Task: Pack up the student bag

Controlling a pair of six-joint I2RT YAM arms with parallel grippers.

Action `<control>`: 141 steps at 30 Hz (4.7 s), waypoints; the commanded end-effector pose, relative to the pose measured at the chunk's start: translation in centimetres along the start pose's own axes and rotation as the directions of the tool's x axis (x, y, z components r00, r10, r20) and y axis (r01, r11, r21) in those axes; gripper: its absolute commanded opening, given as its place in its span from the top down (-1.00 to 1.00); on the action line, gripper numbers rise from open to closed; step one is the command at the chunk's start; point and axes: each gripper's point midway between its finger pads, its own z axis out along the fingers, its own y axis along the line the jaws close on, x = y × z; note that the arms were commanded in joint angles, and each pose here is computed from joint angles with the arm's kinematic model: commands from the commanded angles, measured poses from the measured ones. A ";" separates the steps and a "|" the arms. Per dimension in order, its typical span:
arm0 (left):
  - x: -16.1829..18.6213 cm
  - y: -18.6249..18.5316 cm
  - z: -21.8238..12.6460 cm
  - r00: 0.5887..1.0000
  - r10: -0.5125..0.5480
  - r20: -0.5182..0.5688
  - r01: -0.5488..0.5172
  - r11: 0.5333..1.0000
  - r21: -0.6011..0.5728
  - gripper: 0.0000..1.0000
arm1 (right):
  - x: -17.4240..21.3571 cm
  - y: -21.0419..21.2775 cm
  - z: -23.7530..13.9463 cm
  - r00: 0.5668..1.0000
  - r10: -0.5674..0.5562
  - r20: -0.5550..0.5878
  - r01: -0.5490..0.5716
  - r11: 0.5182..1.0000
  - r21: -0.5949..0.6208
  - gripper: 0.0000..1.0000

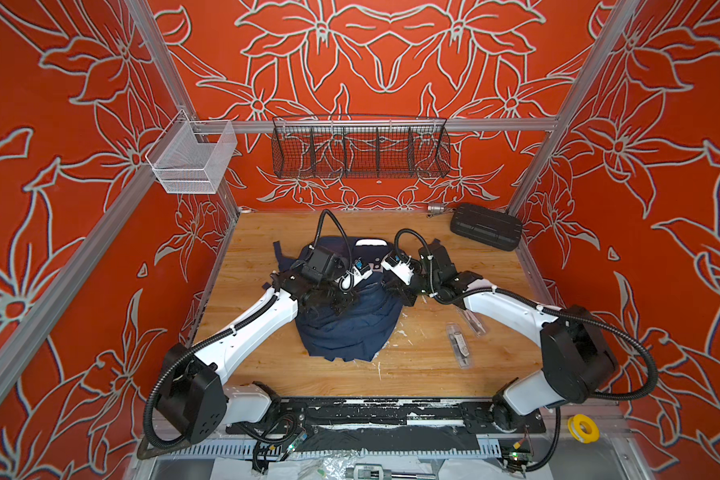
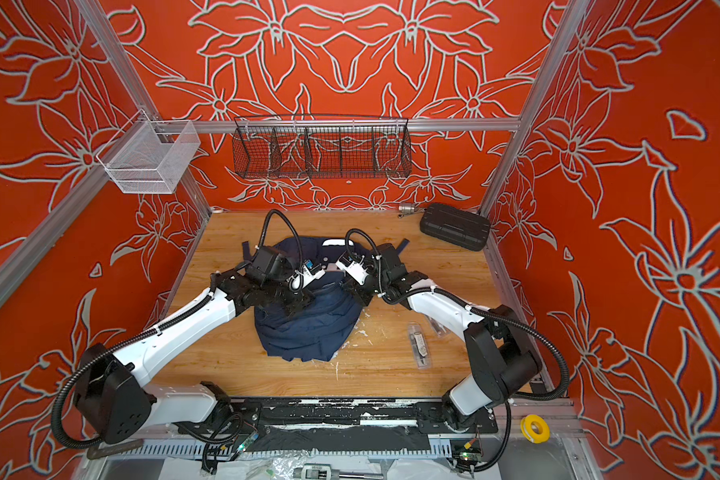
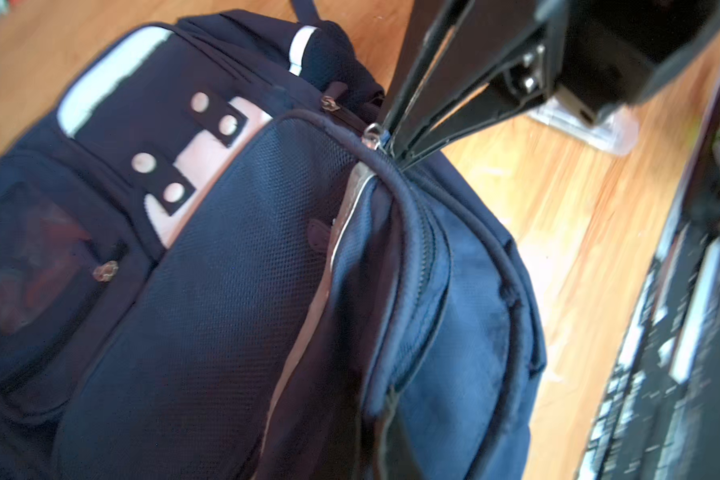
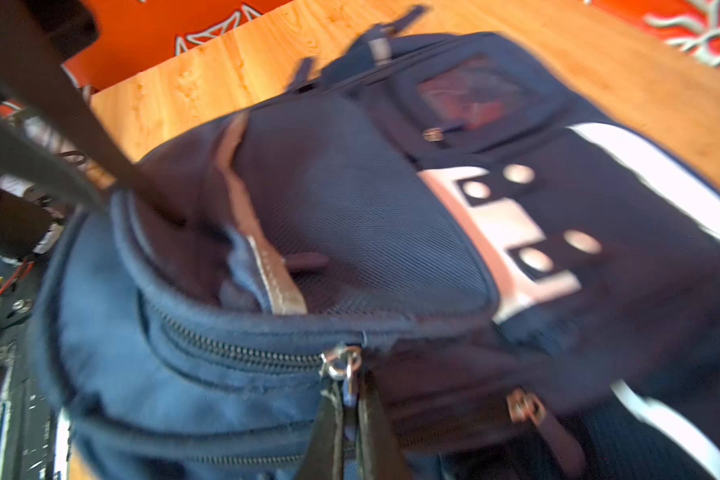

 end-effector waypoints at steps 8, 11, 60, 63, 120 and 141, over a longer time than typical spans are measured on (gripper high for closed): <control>-3.5 0.4 1.9 0.968 -0.249 -0.019 0.250 0.968 0.027 1.00 | -0.8 1.6 -1.6 0.999 0.021 0.037 -0.021 1.000 0.013 1.00; -4.1 0.3 2.0 0.968 -0.251 -0.017 0.251 0.967 0.039 1.00 | -0.7 2.1 -1.7 0.999 0.033 0.034 -0.033 0.999 0.011 1.00; -0.3 4.1 -1.6 0.998 0.026 -0.055 -0.040 0.965 -0.259 1.00 | -3.9 7.1 -2.4 0.992 0.114 0.059 -0.110 0.991 -0.077 1.00; -1.3 3.6 -1.9 0.999 0.006 -0.053 -0.018 0.972 -0.233 1.00 | -4.3 7.4 -1.9 0.985 0.154 0.073 -0.148 0.986 -0.082 1.00; -9.9 3.9 2.7 0.806 -0.571 -0.155 0.579 0.816 0.000 -0.32 | -0.5 3.7 -1.0 0.971 -0.219 0.092 0.211 0.973 0.091 1.00; -6.7 1.4 8.7 0.792 -0.416 -0.446 0.380 0.909 -0.174 -0.39 | 1.7 3.3 -0.5 0.899 -0.438 -0.002 0.431 0.884 0.184 1.00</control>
